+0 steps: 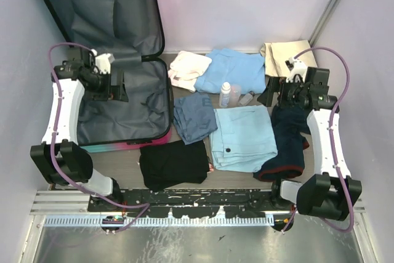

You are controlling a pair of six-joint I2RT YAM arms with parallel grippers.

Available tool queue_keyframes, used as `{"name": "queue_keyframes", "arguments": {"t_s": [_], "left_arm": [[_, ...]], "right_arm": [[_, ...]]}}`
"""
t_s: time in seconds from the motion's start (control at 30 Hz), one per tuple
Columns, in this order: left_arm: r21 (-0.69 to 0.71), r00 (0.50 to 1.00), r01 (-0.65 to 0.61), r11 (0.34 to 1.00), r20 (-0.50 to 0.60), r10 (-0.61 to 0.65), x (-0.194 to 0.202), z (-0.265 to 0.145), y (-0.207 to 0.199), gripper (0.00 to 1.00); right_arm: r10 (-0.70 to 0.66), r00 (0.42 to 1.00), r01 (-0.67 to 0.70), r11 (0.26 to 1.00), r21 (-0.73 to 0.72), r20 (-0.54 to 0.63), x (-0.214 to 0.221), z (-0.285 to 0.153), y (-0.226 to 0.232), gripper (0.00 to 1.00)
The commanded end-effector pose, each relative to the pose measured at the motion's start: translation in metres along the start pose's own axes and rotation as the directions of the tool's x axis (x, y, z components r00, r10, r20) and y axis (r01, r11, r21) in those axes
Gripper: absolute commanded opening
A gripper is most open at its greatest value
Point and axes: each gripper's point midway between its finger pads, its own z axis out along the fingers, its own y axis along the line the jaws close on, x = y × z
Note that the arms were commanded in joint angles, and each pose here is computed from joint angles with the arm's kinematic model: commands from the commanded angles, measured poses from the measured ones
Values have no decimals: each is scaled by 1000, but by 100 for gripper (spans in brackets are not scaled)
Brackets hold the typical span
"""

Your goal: Pack the luggage

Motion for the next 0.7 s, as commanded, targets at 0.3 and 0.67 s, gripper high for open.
{"name": "queue_keyframes", "arguments": {"t_s": [0.3, 0.67], "left_arm": [[71, 935, -353, 933, -6, 355, 32, 2, -69, 98], [302, 888, -458, 836, 106, 448, 40, 23, -155, 98]], "right_arm": [[-60, 983, 72, 995, 65, -174, 51, -5, -12, 98], [50, 958, -28, 996, 84, -281, 75, 47, -53, 83]]}}
